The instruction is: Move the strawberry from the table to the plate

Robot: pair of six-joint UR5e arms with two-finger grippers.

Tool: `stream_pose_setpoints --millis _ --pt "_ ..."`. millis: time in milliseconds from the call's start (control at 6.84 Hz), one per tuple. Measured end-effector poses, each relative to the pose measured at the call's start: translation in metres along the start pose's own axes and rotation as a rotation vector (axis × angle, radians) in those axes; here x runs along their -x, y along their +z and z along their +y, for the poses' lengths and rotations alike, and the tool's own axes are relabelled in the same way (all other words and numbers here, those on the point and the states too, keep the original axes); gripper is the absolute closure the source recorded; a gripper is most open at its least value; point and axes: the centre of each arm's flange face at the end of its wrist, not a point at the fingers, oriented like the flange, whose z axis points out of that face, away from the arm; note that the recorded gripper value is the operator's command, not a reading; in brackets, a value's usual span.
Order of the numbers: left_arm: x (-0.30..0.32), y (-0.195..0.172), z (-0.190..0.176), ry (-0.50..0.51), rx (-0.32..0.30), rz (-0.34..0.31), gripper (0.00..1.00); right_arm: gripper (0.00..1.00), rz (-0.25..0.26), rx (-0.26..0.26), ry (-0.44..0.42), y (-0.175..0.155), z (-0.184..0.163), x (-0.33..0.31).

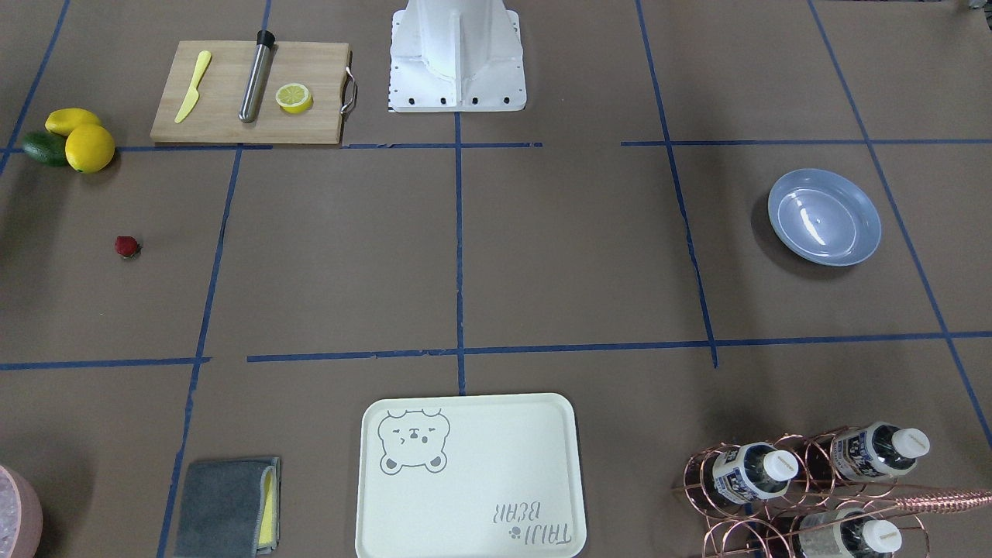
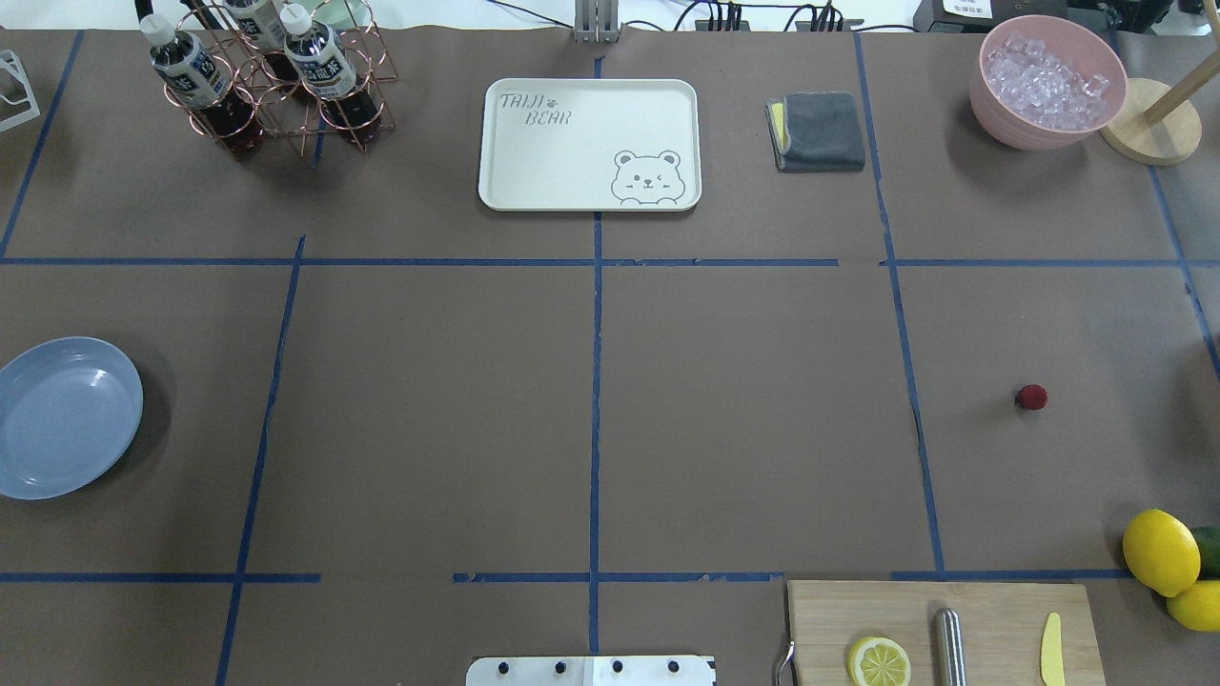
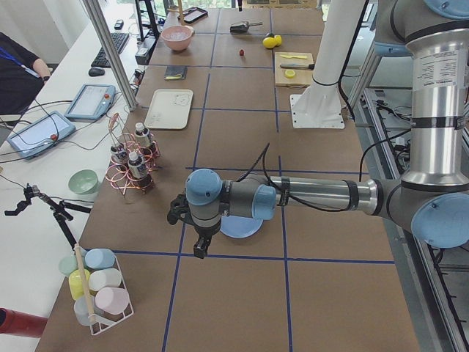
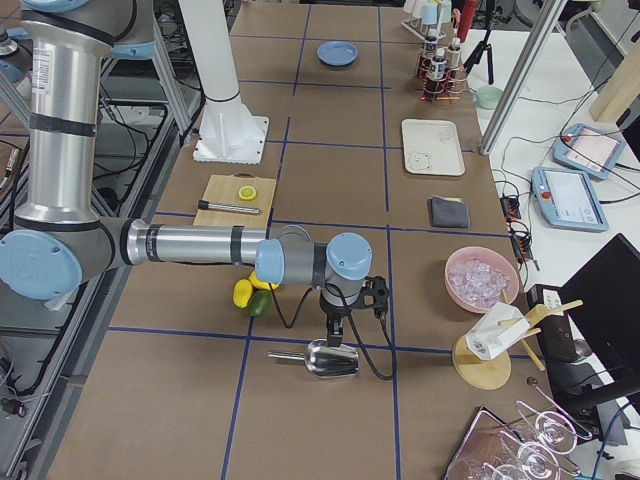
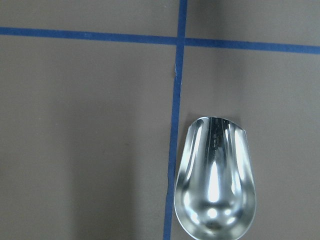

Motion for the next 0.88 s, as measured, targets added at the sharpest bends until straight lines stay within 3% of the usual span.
stream_pose_setpoints --millis 438,877 --pt "-0.025 -0.013 -0.020 0.123 -0.087 -0.016 0.00 0.00 0.000 -0.093 -0.110 -0.044 -0.046 0.056" --pt "-0.036 -0.023 -0.031 0.255 -0.216 -0.040 0.00 0.00 -0.005 -0.134 -0.113 -0.058 -0.061 0.075"
